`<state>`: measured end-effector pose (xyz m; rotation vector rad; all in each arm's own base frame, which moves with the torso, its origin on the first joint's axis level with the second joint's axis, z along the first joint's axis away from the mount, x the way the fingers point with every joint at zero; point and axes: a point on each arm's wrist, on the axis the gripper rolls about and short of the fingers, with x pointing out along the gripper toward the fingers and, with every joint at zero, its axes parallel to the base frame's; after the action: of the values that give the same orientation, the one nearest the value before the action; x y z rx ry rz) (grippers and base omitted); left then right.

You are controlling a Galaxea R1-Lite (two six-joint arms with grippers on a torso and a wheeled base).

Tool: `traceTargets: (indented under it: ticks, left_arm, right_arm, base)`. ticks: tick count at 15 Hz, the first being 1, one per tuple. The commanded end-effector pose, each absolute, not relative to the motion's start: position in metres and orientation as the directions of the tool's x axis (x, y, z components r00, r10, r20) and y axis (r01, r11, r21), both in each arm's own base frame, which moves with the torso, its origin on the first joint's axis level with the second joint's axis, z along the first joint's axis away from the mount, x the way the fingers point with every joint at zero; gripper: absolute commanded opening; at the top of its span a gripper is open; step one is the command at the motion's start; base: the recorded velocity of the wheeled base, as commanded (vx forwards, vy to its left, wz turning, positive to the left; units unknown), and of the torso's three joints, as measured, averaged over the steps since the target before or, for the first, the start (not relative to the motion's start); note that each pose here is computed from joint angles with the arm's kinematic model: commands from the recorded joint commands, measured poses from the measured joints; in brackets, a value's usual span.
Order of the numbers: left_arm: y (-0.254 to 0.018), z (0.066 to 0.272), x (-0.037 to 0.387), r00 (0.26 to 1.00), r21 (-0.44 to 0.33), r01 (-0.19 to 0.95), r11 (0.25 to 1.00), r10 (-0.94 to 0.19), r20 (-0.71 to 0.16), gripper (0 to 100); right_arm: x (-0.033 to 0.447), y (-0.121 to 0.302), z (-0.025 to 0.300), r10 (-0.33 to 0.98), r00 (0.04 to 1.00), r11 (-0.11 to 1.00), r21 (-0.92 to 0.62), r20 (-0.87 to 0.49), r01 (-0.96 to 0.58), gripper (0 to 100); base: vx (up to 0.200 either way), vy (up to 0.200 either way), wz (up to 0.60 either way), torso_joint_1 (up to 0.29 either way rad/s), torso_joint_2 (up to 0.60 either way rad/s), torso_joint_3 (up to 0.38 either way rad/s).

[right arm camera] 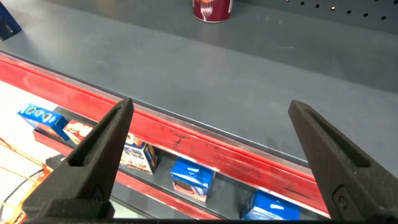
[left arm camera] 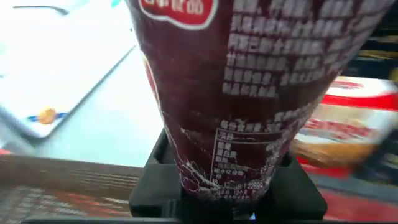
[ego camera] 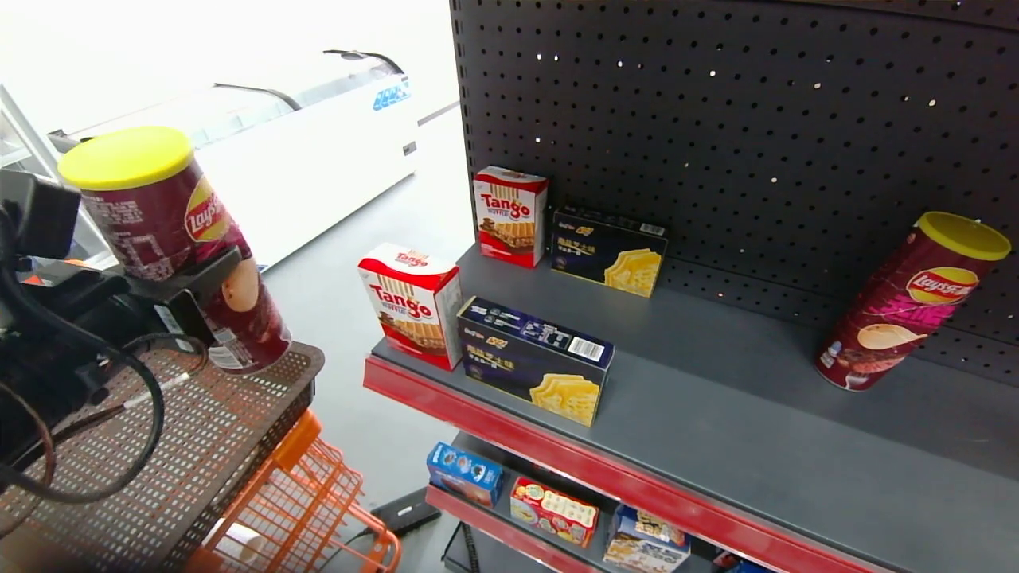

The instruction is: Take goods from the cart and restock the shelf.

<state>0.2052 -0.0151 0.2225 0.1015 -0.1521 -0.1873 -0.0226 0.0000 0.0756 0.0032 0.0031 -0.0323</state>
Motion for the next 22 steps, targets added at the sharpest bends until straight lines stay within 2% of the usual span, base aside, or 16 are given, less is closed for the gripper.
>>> traceTargets:
  ticks: [1, 3, 5, 9, 13, 14, 15, 20, 22]
  left_arm:
    - [-0.023, 0.235, 0.175, 0.935, 0.121, 0.293, 0.949, -0.311, 0.173, 0]
    - [-0.021, 0.231, 0.171, 0.897, 0.094, 0.404, 0.91, -0.414, 0.154, 0]
    - [-0.028, 0.222, 0.168, 0.87, 0.116, 0.468, 0.876, -0.48, 0.116, 0]
    - [-0.061, 0.235, 0.164, 0.756, 0.126, 0.624, 0.771, -0.637, 0.15, 0]
    - [-0.069, 0.233, 0.16, 0.712, 0.125, 0.677, 0.726, -0.688, 0.142, 0]
    - [-0.078, 0.23, 0.154, 0.664, 0.121, 0.726, 0.677, -0.736, 0.131, 0]
    - [-0.08, 0.225, 0.152, 0.65, 0.111, 0.743, 0.66, -0.751, 0.113, 0]
    - [-0.088, 0.224, 0.148, 0.603, 0.107, 0.783, 0.613, -0.79, 0.11, 0]
    - [-0.089, 0.226, 0.147, 0.584, 0.079, 0.801, 0.594, -0.803, 0.117, 0]
  right_arm:
    - [-0.023, 0.0, 0.076, -0.032, 0.999, 0.999, 0.003, -0.003, 0.032, 100]
    - [-0.023, 0.0, 0.076, -0.032, 0.999, 0.999, 0.005, -0.003, 0.032, 100]
    - [-0.023, 0.0, 0.076, -0.032, 0.999, 0.999, 0.005, -0.003, 0.032, 100]
    - [-0.022, 0.0, 0.076, -0.032, 0.999, 0.999, 0.005, -0.005, 0.032, 100]
    - [-0.023, 0.0, 0.076, -0.032, 0.999, 0.999, 0.003, -0.003, 0.032, 100]
    - [-0.023, 0.0, 0.076, -0.032, 0.999, 0.999, 0.005, -0.003, 0.032, 100]
    - [-0.023, 0.0, 0.076, -0.032, 0.999, 0.999, 0.005, -0.003, 0.032, 100]
    - [-0.023, 0.0, 0.076, -0.032, 0.999, 0.999, 0.003, -0.003, 0.032, 100]
    - [-0.022, 0.0, 0.076, -0.032, 0.999, 0.999, 0.003, -0.005, 0.032, 100]
  base:
    - [0.0, 0.0, 0.0, 0.0, 0.0, 0.0]
    - [0.0, 0.0, 0.0, 0.0, 0.0, 0.0]
    - [0.0, 0.0, 0.0, 0.0, 0.0, 0.0]
    - [0.0, 0.0, 0.0, 0.0, 0.0, 0.0]
    - [0.0, 0.0, 0.0, 0.0, 0.0, 0.0]
    - [0.0, 0.0, 0.0, 0.0, 0.0, 0.0]
    - [0.0, 0.0, 0.0, 0.0, 0.0, 0.0]
    - [0.0, 0.0, 0.0, 0.0, 0.0, 0.0]
    - [0.0, 0.0, 0.0, 0.0, 0.0, 0.0]
